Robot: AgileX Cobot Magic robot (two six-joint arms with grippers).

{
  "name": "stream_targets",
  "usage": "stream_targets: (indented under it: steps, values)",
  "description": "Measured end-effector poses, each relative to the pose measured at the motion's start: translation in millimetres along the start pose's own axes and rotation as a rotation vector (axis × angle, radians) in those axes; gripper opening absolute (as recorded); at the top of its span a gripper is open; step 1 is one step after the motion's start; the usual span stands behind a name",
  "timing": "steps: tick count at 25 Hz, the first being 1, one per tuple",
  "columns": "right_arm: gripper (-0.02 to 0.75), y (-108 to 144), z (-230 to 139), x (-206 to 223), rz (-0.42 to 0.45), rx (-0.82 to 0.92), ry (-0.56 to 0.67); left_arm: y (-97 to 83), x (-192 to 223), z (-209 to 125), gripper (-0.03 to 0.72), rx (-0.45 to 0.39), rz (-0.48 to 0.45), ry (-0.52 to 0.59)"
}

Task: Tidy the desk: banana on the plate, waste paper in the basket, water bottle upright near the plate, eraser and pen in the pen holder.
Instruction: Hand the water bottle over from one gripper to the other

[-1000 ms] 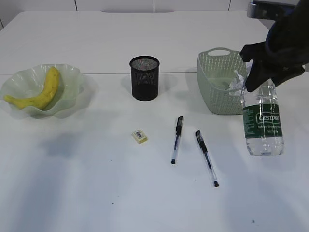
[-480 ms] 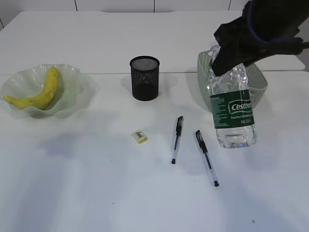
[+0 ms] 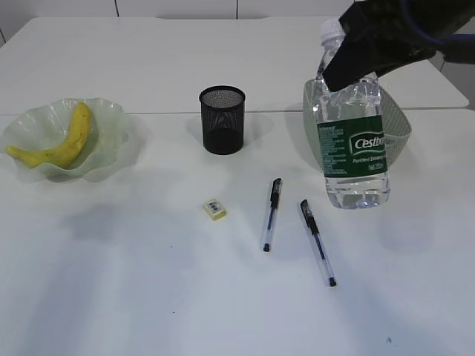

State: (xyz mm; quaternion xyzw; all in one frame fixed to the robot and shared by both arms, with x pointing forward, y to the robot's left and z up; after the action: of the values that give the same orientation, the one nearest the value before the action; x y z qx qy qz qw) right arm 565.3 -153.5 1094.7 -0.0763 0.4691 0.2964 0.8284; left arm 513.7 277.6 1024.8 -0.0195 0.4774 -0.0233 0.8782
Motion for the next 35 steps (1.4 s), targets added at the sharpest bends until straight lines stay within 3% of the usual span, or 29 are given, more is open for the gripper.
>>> stream_targets:
  steps: [11,30,35]
  values:
    - [0.235,37,18,-6,0.242,-0.167,-0.137,0.0,0,0,0.349,0.0,0.0,0.0]
    - [0.235,79,46,-32,0.49,-0.384,-0.435,0.0,0,0,0.349,0.0,0.0,0.0]
    - [0.235,86,42,-35,0.543,-0.438,-0.433,0.0,0,0,0.342,0.0,0.0,0.0]
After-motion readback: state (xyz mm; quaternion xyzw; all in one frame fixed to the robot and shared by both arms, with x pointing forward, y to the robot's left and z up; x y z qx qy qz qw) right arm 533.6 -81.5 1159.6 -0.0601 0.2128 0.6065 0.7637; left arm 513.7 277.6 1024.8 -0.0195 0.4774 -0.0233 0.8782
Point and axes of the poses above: a point on each arm's last joint axis where the gripper is mounted, x pointing out along that axis toward the gripper, y along the wrist's bending axis when the last joint is at zero, z = x × y, the point moved 6 cm from there along x, pointing out along that axis toward the gripper
